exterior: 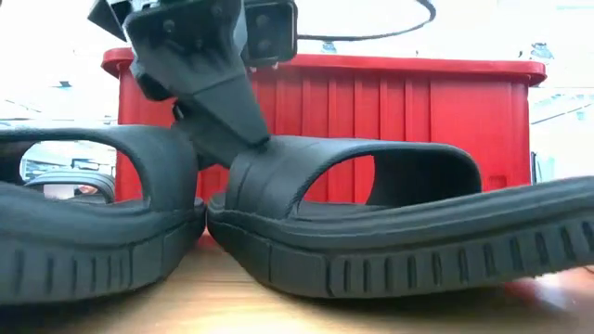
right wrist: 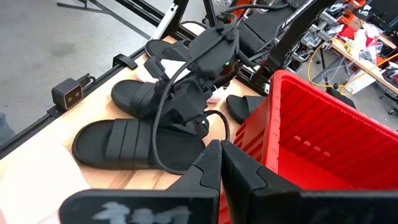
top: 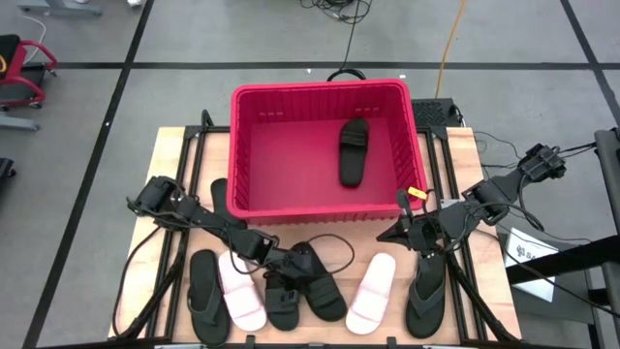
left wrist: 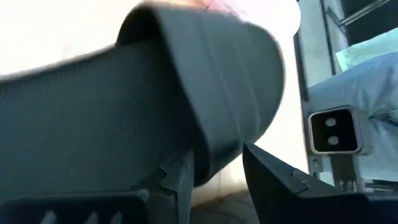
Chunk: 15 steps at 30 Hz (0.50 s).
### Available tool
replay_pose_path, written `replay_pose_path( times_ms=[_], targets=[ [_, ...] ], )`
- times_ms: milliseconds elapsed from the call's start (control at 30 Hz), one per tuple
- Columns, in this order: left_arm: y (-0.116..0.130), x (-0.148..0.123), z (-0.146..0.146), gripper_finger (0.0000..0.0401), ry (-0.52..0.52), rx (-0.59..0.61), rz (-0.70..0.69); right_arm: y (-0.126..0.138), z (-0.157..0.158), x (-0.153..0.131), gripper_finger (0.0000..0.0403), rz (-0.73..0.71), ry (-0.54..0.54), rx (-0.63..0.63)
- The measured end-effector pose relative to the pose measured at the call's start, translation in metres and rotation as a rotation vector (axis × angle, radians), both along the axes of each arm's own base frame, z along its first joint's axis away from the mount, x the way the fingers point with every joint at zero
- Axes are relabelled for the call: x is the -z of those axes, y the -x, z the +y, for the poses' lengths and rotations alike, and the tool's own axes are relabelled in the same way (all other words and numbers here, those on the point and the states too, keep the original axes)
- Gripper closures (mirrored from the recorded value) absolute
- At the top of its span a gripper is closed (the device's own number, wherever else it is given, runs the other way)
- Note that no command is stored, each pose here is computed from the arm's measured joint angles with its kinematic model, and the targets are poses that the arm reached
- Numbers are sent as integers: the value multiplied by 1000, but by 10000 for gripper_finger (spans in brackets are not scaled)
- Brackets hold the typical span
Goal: Pick and place slides into bin
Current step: Put the black slide into the red bin
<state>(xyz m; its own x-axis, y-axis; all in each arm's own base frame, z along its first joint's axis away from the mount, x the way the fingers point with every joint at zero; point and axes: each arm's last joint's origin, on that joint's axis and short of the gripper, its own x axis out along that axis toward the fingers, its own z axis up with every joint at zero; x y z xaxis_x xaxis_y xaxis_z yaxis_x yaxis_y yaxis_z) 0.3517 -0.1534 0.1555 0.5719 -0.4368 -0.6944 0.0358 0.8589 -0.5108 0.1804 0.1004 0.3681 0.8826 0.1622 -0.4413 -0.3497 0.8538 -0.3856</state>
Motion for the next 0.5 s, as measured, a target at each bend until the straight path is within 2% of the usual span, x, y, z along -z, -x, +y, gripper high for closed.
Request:
replay_pose_path(
  times_ms=[333,400,500],
  targets=[
    [-5,9,-5,273,6,40,-38,0,0,0,403,1,-2,4],
    [-6,9,-5,289,8,41,-44,0,0,0,403,-1,-3,4],
    [-6,8,-5,335,19,46,-43,0,0,0,403,0,-3,4]
  ],
)
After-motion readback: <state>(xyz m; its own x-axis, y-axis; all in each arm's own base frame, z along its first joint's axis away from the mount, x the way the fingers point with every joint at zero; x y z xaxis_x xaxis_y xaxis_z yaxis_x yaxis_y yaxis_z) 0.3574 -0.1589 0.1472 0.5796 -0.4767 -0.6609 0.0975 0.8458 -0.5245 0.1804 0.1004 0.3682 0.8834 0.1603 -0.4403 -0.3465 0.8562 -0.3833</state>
